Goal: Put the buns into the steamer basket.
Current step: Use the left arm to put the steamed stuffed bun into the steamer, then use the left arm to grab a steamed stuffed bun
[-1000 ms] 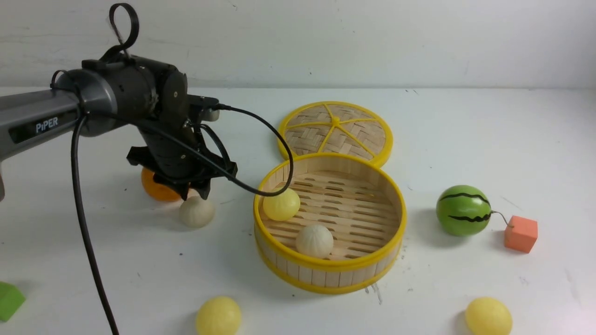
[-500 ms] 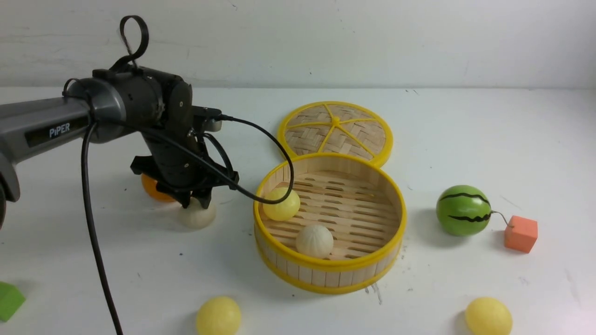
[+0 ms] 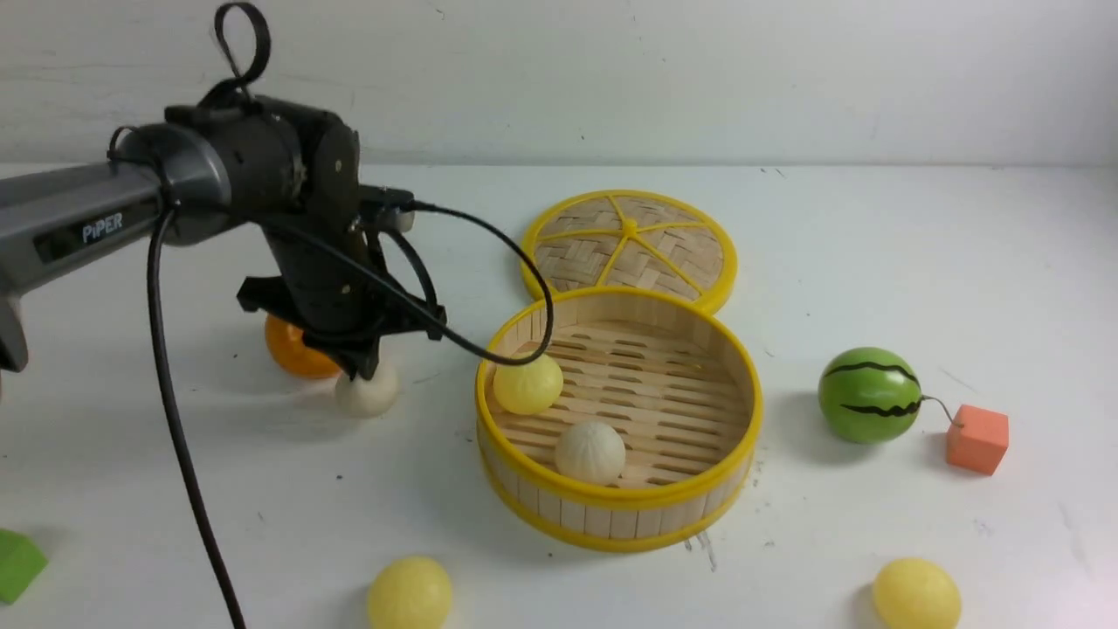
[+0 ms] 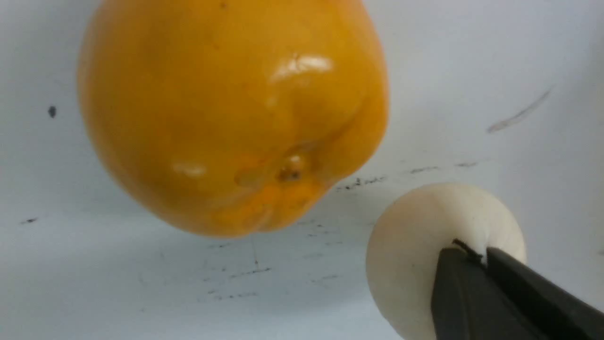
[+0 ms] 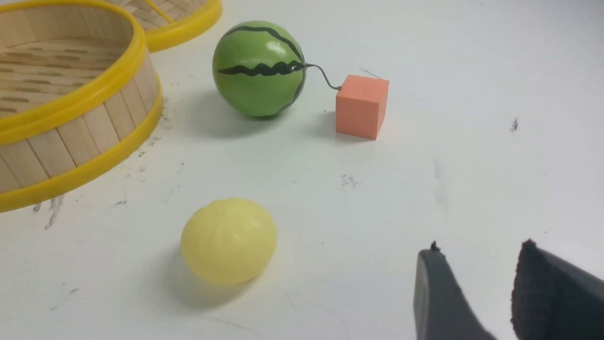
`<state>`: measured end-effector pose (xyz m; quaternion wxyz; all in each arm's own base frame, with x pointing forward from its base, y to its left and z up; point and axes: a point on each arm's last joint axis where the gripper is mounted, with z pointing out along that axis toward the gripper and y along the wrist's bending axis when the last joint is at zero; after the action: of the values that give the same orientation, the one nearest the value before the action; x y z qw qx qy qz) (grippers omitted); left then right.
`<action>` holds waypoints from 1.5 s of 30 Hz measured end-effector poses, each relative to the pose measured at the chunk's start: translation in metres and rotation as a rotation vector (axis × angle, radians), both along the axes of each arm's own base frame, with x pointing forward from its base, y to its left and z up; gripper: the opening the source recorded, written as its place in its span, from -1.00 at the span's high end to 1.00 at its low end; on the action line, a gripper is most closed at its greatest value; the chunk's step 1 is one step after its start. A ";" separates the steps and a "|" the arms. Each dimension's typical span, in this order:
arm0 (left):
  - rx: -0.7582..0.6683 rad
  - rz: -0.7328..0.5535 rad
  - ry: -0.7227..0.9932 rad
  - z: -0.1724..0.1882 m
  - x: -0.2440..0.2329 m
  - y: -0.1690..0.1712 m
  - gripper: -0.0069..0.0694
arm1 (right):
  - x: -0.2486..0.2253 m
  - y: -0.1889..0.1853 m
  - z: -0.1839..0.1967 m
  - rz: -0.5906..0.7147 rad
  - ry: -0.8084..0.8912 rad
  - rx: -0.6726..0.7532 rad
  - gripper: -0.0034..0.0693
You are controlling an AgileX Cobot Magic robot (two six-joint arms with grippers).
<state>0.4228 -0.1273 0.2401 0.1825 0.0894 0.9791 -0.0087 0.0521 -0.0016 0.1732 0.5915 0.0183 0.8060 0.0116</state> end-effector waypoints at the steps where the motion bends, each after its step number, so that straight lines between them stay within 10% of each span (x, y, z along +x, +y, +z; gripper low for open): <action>1: -0.011 -0.019 -0.021 0.016 -0.003 -0.007 0.85 | 0.000 0.000 0.000 0.000 0.000 0.000 0.24; 9: -0.139 -0.262 -0.153 0.085 -0.025 -0.098 0.85 | 0.000 0.000 0.000 0.000 0.000 0.000 0.24; 22: -0.047 -0.316 -0.137 -0.012 0.018 -0.141 0.73 | 0.000 0.000 0.000 0.000 0.000 0.000 0.24; 33: -0.042 -0.293 -0.145 0.021 0.007 -0.133 -0.42 | 0.000 0.000 0.000 0.000 0.000 0.000 0.24; 37: -0.042 -0.262 -0.142 0.083 -0.022 -0.114 -0.27 | 0.000 0.000 0.000 0.000 0.000 0.000 0.24; 45: -0.089 -0.172 -0.048 0.118 -0.102 -0.068 0.85 | 0.000 0.000 0.000 0.000 0.000 0.000 0.24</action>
<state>0.3209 -0.1957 0.3584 0.2080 0.1650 0.9619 -0.0655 0.0521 -0.0016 0.1732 0.5915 0.0183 0.8060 0.0116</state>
